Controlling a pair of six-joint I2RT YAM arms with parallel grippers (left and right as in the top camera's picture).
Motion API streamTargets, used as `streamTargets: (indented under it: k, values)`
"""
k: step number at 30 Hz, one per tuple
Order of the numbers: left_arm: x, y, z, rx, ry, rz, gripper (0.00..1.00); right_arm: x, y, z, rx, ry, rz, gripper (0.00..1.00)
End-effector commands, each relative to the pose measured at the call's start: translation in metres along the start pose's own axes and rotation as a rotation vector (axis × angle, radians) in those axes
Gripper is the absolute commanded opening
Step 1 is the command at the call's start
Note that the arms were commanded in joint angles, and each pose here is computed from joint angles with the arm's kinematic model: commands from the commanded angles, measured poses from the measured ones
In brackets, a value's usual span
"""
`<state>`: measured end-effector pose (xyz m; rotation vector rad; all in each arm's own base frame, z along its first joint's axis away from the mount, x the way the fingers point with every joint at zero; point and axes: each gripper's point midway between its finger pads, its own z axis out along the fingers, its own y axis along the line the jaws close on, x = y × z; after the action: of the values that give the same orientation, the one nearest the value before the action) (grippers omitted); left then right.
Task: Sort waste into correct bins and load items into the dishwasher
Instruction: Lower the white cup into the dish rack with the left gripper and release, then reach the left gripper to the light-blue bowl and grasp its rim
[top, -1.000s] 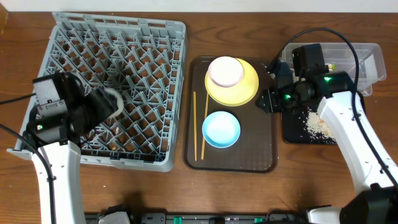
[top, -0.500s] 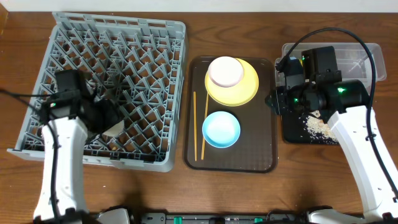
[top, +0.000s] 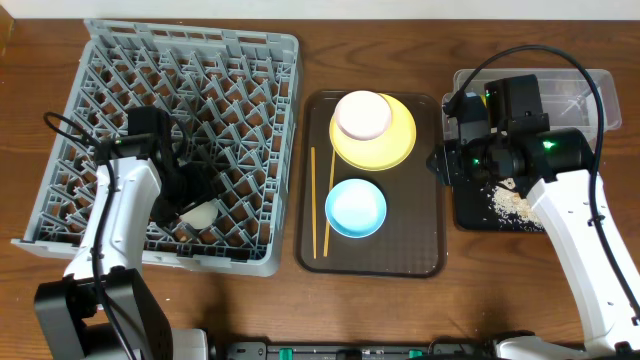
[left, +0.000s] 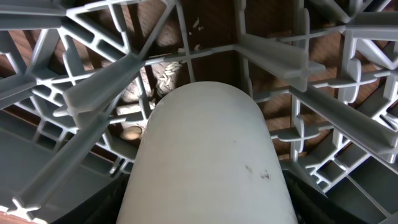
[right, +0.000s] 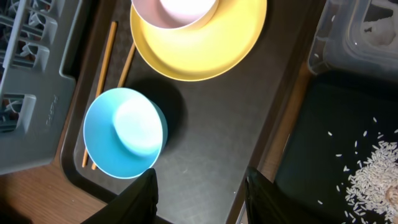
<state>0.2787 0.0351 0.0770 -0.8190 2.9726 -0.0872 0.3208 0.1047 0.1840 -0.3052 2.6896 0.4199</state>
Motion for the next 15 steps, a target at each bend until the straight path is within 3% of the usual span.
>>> streamTargets:
  k: [1, 7, 15]
  values:
    - [-0.003, 0.001, -0.003, -0.007, -0.016, 0.010, 0.58, -0.005, 0.002, -0.006, 0.006, -0.019, -0.023, 0.45]
    - [-0.010, -0.003, -0.029, 0.028, -0.104, 0.018, 0.85, -0.004, 0.002, -0.006, 0.006, -0.017, -0.022, 0.50]
    - [0.004, -0.011, -0.068, 0.098, -0.199, 0.050, 0.92, -0.004, 0.002, -0.006, 0.006, -0.017, -0.022, 0.50]
